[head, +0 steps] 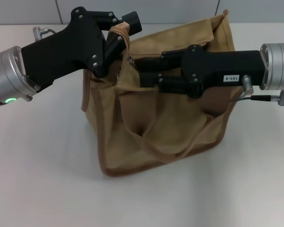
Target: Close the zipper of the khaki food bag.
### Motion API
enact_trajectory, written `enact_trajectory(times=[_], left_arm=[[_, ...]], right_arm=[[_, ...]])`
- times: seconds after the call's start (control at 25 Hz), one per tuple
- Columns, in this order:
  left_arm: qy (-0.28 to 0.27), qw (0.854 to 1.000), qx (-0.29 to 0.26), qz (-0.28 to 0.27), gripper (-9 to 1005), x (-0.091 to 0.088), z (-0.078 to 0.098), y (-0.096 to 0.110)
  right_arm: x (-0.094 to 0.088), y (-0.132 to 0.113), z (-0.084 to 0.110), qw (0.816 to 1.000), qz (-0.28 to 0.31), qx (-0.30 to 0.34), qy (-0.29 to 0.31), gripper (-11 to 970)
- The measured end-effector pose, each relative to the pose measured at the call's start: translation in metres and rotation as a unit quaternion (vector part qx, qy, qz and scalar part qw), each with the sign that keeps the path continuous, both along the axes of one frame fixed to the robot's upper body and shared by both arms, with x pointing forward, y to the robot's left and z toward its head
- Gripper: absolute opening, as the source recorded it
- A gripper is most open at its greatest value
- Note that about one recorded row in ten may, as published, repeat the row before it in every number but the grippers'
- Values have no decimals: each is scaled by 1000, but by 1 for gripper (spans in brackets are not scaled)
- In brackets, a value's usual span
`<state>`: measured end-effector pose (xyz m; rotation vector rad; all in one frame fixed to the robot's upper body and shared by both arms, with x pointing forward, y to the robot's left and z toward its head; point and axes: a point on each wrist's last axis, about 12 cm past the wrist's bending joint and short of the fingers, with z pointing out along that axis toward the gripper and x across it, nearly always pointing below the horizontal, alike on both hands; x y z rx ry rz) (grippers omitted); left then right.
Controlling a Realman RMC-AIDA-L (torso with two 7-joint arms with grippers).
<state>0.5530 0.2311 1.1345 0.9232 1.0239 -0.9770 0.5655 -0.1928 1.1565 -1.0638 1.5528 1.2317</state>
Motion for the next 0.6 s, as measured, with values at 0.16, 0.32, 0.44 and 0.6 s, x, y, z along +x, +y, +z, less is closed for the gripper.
enact_trajectory(times=[0.16, 0.32, 0.44, 0.6], left_arm=[[0, 1000, 0, -2, 1, 0, 0, 0], [0, 1000, 1, -5, 1, 0, 0, 0], [0, 1000, 1, -5, 1, 0, 0, -1], [1, 1000, 1, -5, 0, 0, 0, 0]], right_arm=[[3, 1, 2, 1000, 0, -3, 1, 419], [7, 8, 5, 1000, 8, -8, -2, 419], [8, 14, 7, 1000, 19, -7, -4, 419], [6, 15, 9, 999, 31, -5, -5, 420]])
